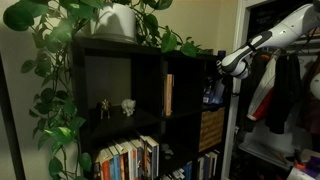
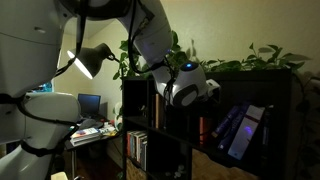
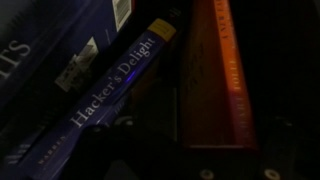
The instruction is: Move the orange book to the top left shelf
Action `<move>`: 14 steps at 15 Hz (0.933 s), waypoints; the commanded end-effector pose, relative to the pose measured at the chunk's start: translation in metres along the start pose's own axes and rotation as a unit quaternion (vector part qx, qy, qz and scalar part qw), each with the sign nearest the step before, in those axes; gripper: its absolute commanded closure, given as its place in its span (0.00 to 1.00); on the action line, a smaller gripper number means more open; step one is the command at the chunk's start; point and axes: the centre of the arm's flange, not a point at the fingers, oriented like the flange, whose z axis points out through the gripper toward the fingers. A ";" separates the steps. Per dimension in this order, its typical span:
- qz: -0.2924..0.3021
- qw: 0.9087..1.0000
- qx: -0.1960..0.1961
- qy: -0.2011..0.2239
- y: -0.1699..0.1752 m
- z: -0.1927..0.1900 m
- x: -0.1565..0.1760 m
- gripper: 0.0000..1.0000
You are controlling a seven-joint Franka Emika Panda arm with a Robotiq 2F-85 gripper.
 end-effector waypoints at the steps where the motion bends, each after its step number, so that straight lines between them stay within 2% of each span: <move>1: 0.000 1.000 -0.007 -0.002 -0.014 -0.023 0.017 0.00; 7: 0.015 1.000 -0.012 -0.017 -0.014 -0.047 0.027 0.00; 14: 0.027 0.996 0.000 -0.083 -0.014 -0.071 0.023 0.00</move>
